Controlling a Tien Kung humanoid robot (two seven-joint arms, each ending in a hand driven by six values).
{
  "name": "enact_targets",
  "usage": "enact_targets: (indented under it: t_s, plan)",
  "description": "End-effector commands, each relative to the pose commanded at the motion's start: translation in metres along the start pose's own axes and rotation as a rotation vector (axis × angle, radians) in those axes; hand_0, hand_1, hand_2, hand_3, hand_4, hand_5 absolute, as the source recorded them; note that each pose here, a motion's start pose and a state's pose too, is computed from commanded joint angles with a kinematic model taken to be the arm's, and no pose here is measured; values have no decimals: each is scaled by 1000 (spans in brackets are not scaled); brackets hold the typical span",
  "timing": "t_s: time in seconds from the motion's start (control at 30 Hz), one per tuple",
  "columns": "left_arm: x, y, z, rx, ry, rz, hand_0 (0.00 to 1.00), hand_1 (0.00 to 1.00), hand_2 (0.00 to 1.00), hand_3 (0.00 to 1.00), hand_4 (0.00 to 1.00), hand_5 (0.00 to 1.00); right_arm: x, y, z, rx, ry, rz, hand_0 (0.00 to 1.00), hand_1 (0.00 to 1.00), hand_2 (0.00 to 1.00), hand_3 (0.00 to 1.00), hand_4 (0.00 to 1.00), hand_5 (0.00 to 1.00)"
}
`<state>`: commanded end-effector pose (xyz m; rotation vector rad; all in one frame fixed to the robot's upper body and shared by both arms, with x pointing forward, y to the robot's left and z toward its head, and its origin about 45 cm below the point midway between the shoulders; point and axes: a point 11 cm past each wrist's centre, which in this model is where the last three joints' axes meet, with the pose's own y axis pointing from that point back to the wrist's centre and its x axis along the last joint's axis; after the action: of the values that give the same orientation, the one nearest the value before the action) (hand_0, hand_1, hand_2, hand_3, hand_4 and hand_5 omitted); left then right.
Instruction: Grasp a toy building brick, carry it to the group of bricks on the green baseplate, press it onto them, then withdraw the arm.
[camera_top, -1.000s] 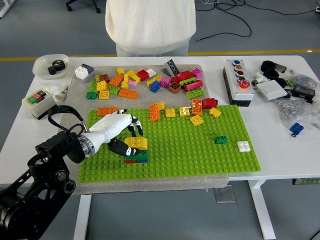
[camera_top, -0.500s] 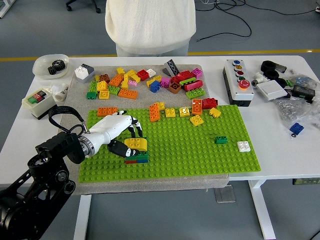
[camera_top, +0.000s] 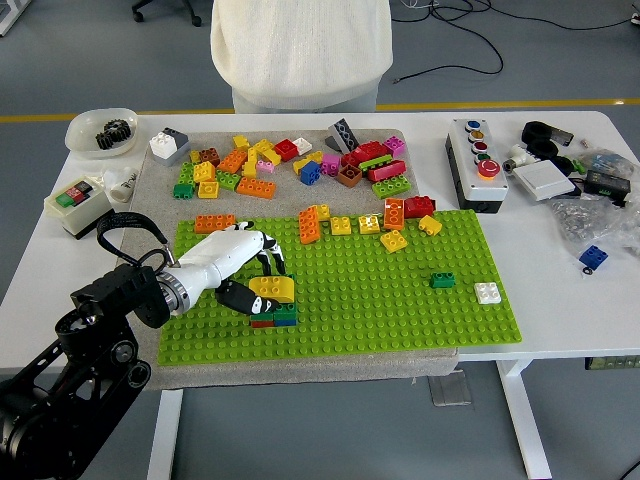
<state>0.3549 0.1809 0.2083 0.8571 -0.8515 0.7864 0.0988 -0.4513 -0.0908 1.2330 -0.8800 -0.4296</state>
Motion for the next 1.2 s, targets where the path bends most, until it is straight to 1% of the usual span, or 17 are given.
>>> enact_targets:
  t_s: [0.57,1.2]
  plan:
    - [4,-1,1,-2,4,12,998,699,455,502,868,2,0,0,0,1,-1,0,746,644,716,635,891,484]
    - [4,-1,2,-7,0,4,998,704,457,501,841,2,0,0,0,1,-3,0,746,644,716,635,890,486]
